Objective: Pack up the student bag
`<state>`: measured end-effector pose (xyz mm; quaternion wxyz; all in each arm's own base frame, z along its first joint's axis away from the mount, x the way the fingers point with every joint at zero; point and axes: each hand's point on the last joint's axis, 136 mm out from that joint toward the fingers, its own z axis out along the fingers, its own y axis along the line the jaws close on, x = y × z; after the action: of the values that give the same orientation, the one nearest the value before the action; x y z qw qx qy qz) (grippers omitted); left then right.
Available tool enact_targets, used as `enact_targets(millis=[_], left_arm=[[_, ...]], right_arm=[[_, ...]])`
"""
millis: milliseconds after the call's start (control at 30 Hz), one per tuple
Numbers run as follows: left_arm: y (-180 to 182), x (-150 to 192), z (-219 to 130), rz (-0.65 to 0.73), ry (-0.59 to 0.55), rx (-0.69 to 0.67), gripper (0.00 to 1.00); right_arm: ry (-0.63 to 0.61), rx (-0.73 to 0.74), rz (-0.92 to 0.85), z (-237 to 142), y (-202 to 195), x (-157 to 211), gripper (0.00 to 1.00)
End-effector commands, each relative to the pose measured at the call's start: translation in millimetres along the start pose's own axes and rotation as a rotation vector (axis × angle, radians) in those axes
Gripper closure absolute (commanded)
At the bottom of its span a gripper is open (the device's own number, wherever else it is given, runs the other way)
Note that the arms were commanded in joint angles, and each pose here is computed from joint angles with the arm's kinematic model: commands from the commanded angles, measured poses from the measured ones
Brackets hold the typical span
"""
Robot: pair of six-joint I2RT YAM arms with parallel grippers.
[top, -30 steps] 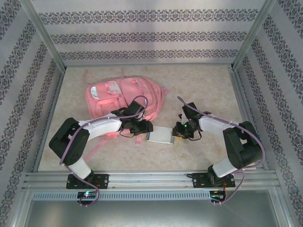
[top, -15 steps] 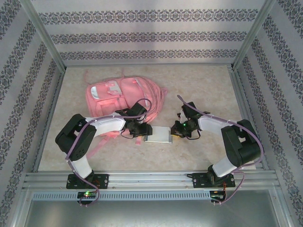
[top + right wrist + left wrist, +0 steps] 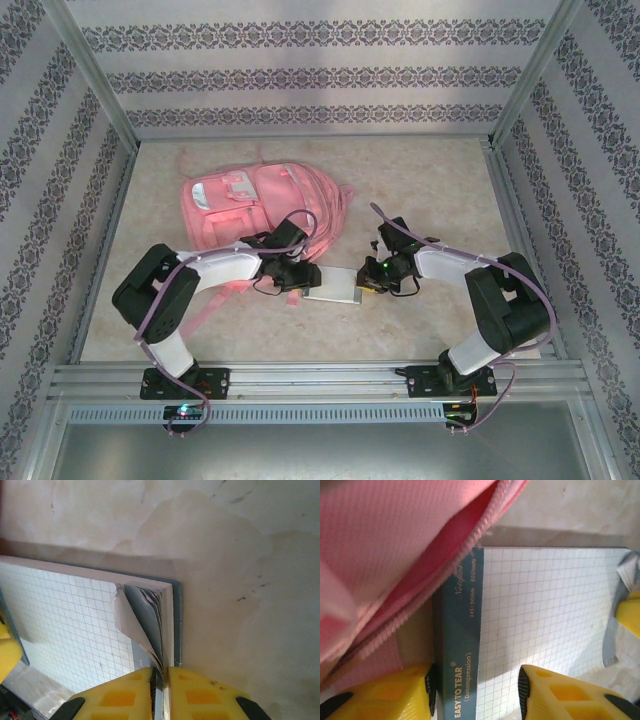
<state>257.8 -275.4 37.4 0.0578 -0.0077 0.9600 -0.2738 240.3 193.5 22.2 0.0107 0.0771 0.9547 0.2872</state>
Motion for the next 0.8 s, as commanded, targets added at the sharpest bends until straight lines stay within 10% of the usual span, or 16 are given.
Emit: enact_targets(millis=[0,500,767], left_arm=[[-51,-2,-23,0.035,-0.045,0.227,0.54],[-75,-2,-44,-0.008,-0.111,0.423,0.71],[-73,-10,-27,-0.029,-0.086,0.390,0.65]], right_arm=[[0.011,-0.010,0.004,4,0,5,0.84],[0.003,-0.023,0.025,3,-4,3,0.84],[0.000,-0.027,0.027,0,-4,5,0.84]])
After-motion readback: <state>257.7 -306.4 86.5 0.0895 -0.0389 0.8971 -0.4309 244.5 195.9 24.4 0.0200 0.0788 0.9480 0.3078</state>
